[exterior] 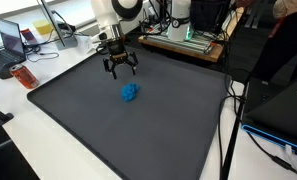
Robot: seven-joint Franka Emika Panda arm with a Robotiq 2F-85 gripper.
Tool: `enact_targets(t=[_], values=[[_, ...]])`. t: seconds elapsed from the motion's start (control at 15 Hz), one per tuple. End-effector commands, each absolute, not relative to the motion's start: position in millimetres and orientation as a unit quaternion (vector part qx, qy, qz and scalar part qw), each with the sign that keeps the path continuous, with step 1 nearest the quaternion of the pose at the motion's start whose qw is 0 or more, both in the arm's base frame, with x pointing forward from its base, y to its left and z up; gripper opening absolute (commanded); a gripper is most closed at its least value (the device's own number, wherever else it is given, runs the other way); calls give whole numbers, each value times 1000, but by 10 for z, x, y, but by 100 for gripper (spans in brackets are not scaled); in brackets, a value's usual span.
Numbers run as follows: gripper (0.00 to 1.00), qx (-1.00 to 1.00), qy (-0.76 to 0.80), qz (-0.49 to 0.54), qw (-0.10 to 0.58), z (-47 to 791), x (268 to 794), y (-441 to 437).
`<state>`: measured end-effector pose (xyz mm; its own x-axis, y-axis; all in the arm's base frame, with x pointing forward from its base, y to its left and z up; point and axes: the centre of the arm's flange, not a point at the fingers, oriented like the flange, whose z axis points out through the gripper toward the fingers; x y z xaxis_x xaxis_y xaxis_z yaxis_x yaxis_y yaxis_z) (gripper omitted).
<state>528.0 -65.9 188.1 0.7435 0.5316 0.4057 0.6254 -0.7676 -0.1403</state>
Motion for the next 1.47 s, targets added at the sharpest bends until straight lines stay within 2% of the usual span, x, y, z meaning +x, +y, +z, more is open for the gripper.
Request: enact_targets(t=[0.0,0.67,1.4], values=[[100,-904,-335,-204,170,1802,5162,-833],[100,-873,-372,-246,195,1653,5039,-987],[100,-869,-409,-220,170,1890,5353,-694]])
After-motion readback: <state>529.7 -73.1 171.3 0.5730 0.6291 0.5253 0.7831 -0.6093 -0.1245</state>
